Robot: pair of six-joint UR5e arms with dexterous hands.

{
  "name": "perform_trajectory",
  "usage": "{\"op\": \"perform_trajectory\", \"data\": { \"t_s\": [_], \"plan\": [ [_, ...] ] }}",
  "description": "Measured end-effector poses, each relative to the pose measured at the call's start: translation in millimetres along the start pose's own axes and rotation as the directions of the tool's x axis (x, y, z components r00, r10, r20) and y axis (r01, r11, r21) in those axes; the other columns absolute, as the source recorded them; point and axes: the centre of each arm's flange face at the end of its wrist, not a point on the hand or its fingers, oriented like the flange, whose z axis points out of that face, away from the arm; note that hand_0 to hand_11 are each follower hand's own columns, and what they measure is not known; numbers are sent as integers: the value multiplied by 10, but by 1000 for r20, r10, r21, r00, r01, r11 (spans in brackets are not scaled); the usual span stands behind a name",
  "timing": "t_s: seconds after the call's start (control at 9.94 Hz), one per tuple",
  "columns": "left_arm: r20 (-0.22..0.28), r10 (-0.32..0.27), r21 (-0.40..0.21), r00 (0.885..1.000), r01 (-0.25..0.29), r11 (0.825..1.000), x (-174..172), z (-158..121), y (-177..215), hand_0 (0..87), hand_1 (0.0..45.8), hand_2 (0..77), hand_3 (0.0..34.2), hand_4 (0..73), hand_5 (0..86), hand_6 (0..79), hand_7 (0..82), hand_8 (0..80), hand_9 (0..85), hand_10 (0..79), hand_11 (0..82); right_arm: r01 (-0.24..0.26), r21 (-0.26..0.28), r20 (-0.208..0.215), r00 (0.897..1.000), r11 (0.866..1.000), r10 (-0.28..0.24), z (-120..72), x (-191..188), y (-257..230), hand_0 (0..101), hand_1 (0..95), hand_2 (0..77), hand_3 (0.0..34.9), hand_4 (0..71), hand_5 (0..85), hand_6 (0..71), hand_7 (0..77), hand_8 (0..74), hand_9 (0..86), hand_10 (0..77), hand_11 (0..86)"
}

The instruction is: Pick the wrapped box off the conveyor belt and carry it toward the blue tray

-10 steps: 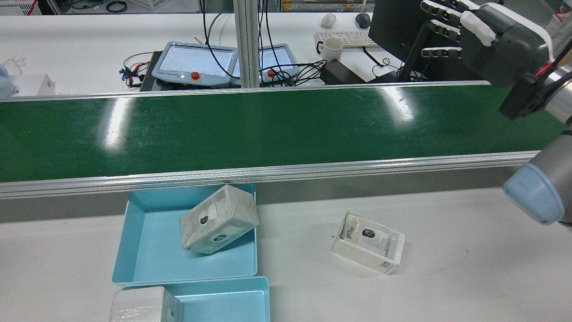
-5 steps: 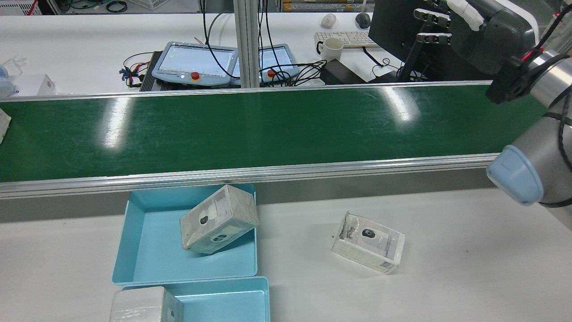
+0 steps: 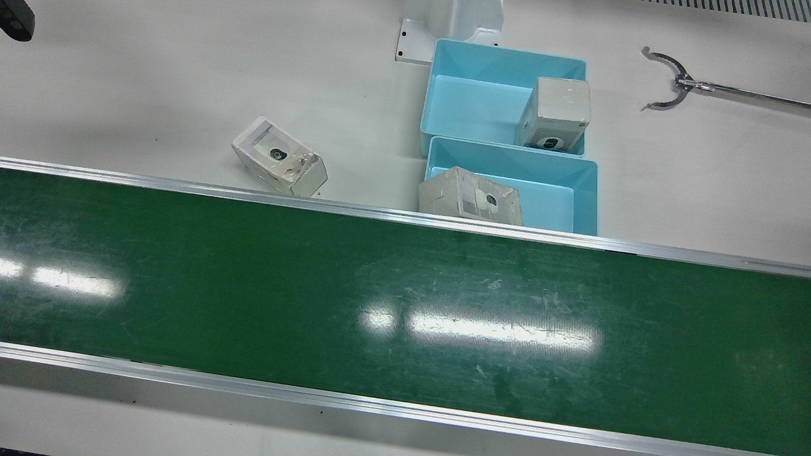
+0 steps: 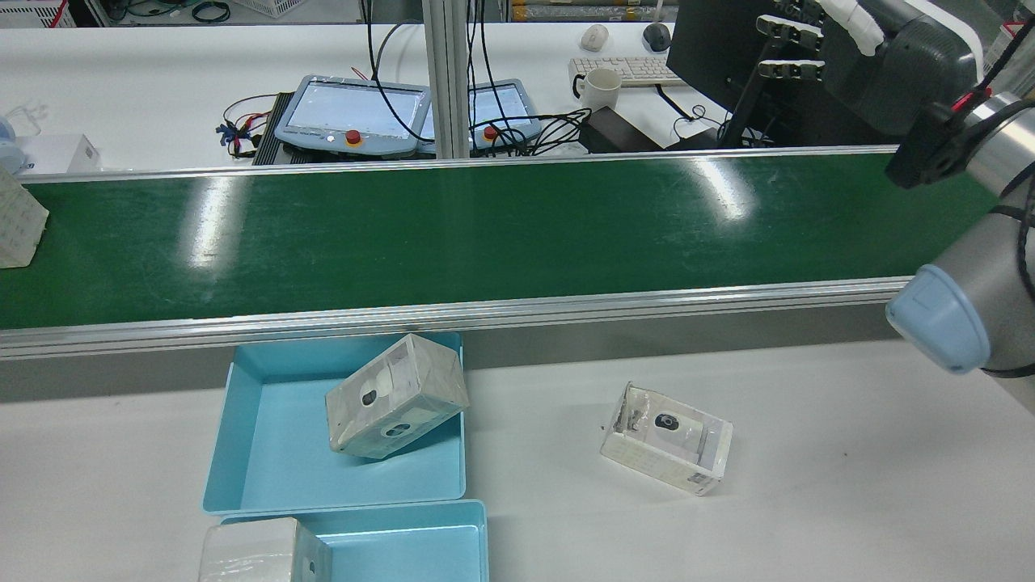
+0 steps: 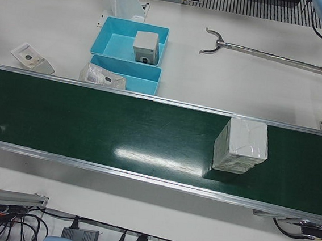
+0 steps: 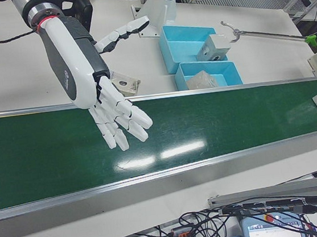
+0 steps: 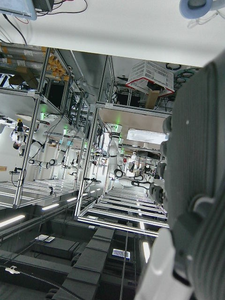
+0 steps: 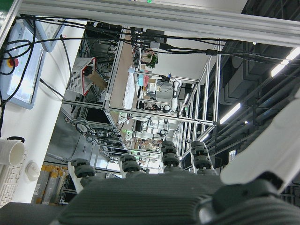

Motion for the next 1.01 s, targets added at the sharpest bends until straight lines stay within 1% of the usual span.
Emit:
{"op": "perform_trajectory", "data": {
  "t_s": [0.2, 0.3, 0.5, 0.6, 0.7, 0.8, 0.91, 1.01],
  "plan": [
    [0, 0, 0, 1000, 0, 1000, 0, 0, 0, 0, 0, 5, 0, 0, 5, 0, 5, 0, 5, 0, 0, -2, 2, 0, 1000, 1000, 2, 0, 3, -8, 293, 60, 93, 304, 16, 104, 0, 87, 27, 65, 44, 60],
    [0, 0, 0, 1000, 0, 1000, 0, 0, 0, 0, 0, 5, 0, 0, 5, 0, 5, 5, 0, 5, 0, -2, 1, 0, 1000, 1000, 2, -1, 2, -5, 305, 54, 104, 297, 33, 120, 0, 87, 27, 65, 38, 65],
    [0, 0, 0, 1000, 0, 1000, 0, 0, 0, 0, 0, 11, 0, 0, 5, 0, 5, 5, 0, 5, 0, -7, 4, 0, 1000, 1000, 7, -10, 2, -21, 305, 54, 104, 297, 33, 115, 0, 82, 27, 65, 44, 65],
    [0, 0, 0, 1000, 0, 1000, 0, 0, 0, 0, 0, 5, 0, 0, 5, 0, 5, 5, 5, 0, 0, -16, 9, -2, 1000, 1000, 16, -14, 11, -45, 298, 54, 104, 297, 33, 93, 0, 87, 27, 65, 55, 82],
    [0, 0, 0, 1000, 0, 1000, 0, 0, 0, 0, 0, 11, 0, 0, 5, 0, 5, 5, 5, 0, 0, -28, 12, -4, 1000, 1000, 28, -18, 18, -59, 300, 54, 104, 298, 33, 93, 0, 82, 5, 33, 60, 98],
    [0, 0, 0, 1000, 0, 1000, 0, 0, 0, 0, 0, 11, 0, 0, 5, 0, 5, 5, 5, 0, 0, -53, 15, -12, 999, 998, 53, -23, 59, -70, 300, 54, 104, 298, 33, 93, 0, 82, 5, 33, 60, 98],
    [0, 0, 0, 1000, 0, 1000, 0, 0, 0, 0, 0, 11, 0, 0, 5, 0, 5, 0, 5, 0, 0, -86, 27, -29, 996, 996, 87, -51, 157, -120, 298, 54, 104, 298, 33, 104, 0, 60, 11, 33, 76, 120],
    [0, 0, 0, 1000, 0, 1000, 0, 0, 0, 0, 0, 11, 0, 0, 5, 0, 5, 0, 5, 0, 0, -115, 46, -50, 992, 992, 117, -97, 276, -197, 287, 22, 104, 298, 16, 65, 0, 60, 11, 33, 82, 120]
  ]
}}
